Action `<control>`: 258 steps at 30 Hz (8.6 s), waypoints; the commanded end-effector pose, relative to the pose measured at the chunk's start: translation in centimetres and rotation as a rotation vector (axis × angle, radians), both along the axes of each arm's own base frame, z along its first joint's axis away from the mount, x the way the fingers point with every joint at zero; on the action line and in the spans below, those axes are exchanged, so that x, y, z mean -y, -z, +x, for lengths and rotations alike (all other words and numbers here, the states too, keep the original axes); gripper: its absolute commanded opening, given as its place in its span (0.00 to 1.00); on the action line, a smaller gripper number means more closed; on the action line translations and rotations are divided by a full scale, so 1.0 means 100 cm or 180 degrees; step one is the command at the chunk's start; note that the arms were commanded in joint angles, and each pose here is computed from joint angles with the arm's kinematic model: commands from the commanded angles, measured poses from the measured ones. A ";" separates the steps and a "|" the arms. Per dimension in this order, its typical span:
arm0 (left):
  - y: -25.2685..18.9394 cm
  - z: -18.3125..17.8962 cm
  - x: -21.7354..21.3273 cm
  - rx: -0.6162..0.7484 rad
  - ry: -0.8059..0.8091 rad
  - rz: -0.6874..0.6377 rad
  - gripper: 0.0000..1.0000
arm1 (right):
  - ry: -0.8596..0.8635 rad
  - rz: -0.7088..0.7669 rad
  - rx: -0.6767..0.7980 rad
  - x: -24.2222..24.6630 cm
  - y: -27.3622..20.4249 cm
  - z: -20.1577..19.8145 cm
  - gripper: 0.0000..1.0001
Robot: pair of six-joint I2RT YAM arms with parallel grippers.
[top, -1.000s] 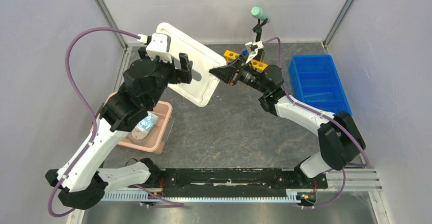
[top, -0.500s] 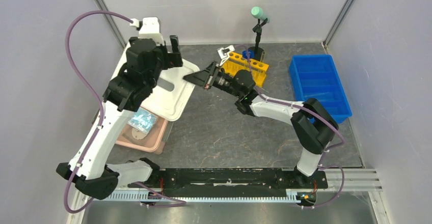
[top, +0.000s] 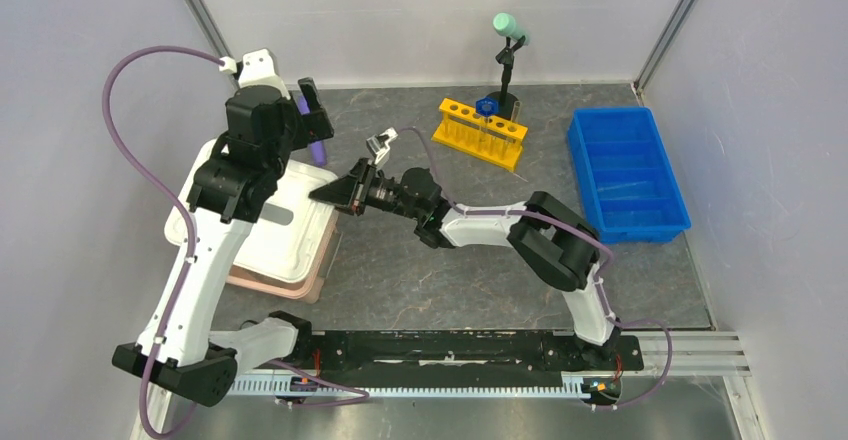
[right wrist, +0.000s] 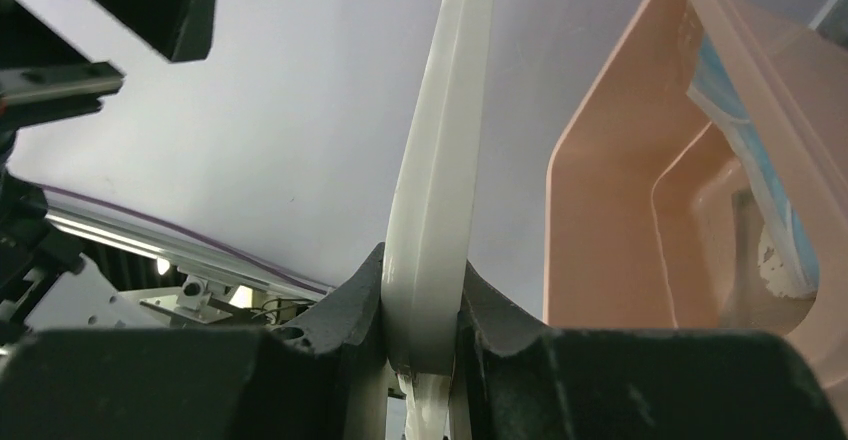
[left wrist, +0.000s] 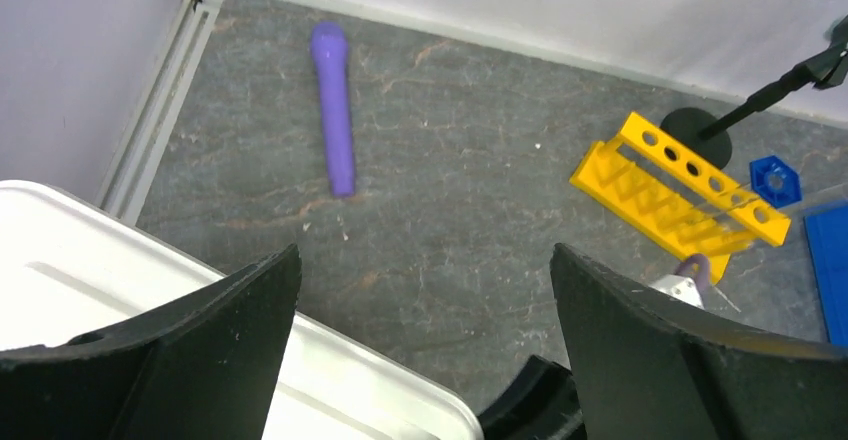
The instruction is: Organize the chemistry lab equipment
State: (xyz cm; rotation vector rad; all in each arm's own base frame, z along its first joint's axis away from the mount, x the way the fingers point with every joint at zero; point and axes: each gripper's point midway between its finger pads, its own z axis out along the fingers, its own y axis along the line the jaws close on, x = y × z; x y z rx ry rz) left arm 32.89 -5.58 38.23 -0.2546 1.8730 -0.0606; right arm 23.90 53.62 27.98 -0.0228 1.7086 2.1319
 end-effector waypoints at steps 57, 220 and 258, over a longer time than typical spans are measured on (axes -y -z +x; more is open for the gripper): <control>0.133 -0.009 -0.055 -0.0780 -0.1096 -0.0134 1.00 | 0.0022 -0.0274 -0.0476 0.001 0.050 0.007 0.44; 0.154 -0.064 -0.059 -0.0905 -0.0485 -0.0083 0.99 | 0.1300 -0.4058 0.1623 0.155 0.131 0.111 0.42; 0.232 -0.066 -0.067 -0.0977 -0.0688 -0.1676 0.92 | 0.1367 -0.3841 0.1441 0.194 0.138 0.128 0.40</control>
